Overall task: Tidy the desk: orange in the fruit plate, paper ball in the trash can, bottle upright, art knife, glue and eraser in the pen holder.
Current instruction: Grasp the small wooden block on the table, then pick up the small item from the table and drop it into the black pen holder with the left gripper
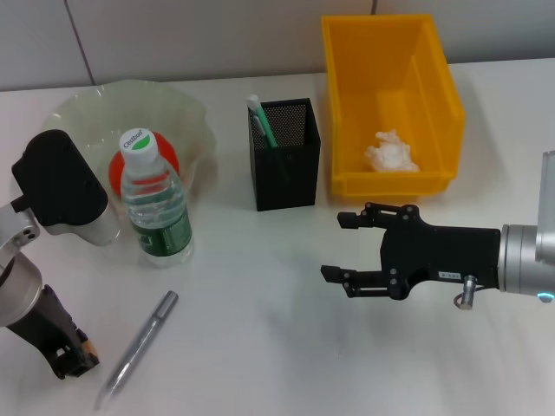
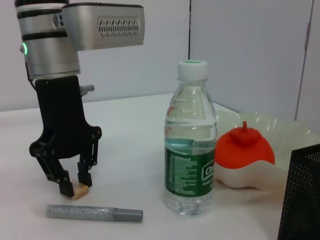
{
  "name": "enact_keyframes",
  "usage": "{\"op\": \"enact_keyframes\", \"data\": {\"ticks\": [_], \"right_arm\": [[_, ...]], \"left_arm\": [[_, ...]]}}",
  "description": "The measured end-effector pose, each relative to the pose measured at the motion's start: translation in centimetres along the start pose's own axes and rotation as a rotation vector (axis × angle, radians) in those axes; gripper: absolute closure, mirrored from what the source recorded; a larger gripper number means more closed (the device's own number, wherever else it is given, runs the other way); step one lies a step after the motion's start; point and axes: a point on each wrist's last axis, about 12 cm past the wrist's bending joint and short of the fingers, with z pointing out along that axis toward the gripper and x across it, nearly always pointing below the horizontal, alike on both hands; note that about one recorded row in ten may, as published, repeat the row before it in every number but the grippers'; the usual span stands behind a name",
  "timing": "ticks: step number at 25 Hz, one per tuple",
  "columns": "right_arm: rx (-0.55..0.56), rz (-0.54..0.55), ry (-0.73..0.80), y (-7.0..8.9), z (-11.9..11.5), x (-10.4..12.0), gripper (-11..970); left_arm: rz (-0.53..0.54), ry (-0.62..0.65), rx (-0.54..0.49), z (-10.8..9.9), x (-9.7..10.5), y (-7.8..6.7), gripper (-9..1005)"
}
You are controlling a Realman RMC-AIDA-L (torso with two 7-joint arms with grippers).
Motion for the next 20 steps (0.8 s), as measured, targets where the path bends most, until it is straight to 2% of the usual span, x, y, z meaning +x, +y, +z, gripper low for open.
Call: {"op": "enact_keyframes", "data": {"ticks": [20], "right_arm": [[0.002,0.000,-0.001,-0.05,-0.03,-0.06,175]], "left_arm": [[0.011,-0.024,-0.039,-0.48,-0.55,0.33,725]]}}
